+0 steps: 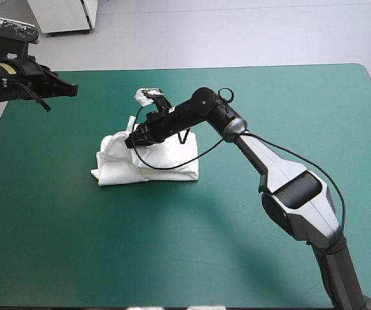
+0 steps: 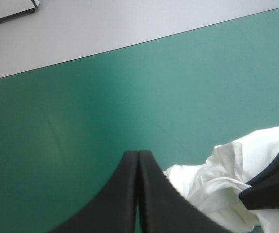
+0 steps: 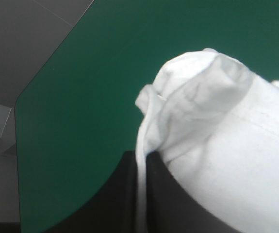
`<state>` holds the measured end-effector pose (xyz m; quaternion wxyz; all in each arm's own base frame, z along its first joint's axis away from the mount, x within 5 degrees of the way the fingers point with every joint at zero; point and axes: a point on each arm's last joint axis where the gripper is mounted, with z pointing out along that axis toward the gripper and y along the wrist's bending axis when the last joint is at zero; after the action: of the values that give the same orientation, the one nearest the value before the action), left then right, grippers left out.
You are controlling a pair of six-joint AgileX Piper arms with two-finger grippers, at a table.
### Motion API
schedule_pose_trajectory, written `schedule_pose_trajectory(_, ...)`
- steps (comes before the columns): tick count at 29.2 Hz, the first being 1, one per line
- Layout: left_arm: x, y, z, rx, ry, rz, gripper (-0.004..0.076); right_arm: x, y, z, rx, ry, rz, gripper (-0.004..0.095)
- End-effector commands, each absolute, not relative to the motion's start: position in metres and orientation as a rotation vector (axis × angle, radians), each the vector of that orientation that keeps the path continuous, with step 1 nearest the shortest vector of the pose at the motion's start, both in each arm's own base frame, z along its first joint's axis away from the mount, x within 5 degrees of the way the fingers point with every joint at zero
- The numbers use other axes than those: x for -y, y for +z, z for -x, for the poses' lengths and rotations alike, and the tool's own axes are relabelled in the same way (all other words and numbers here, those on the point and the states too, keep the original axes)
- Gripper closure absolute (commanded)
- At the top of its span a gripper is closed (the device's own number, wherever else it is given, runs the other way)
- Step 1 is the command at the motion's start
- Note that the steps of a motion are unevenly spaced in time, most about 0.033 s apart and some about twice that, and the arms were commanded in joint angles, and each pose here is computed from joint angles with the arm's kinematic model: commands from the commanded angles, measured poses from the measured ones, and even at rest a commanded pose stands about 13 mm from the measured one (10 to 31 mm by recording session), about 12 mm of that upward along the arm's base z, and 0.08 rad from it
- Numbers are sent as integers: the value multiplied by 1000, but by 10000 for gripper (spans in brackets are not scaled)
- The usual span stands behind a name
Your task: Fold the cloth
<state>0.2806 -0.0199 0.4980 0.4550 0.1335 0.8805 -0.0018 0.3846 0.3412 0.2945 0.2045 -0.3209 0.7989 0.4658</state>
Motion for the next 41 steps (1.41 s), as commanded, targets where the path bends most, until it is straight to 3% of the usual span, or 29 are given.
schedule_pose_trajectory(1, 20, 521, -265, -2055, -10, -304, 733, -341, 342, -375, -2060, 1367, 940, 831)
schedule_pose_trajectory(10, 20, 520, -264, -2064, -16, -312, 733, -337, 343, -379, -2072, 1225, 1016, 384)
schedule_pose_trajectory(17, 21, 519, -261, -2085, -26, -311, 733, -293, 361, -395, -2162, 1100, 1003, 377)
schedule_pose_trajectory(22, 22, 523, -254, -2075, -54, -316, 733, -212, 389, -422, -2242, 909, 742, 377)
schedule_pose_trajectory(29, 22, 523, -238, -2065, -58, -315, 733, -125, 393, -416, -2372, 819, 504, 377)
schedule_pose_trajectory(34, 23, 515, -235, -2088, -75, -316, 732, -119, 361, -403, -2481, 864, 513, 377)
schedule_pose_trajectory(41, 24, 513, -236, -2087, -91, -319, 732, -170, 310, -410, -2533, 975, 656, 377)
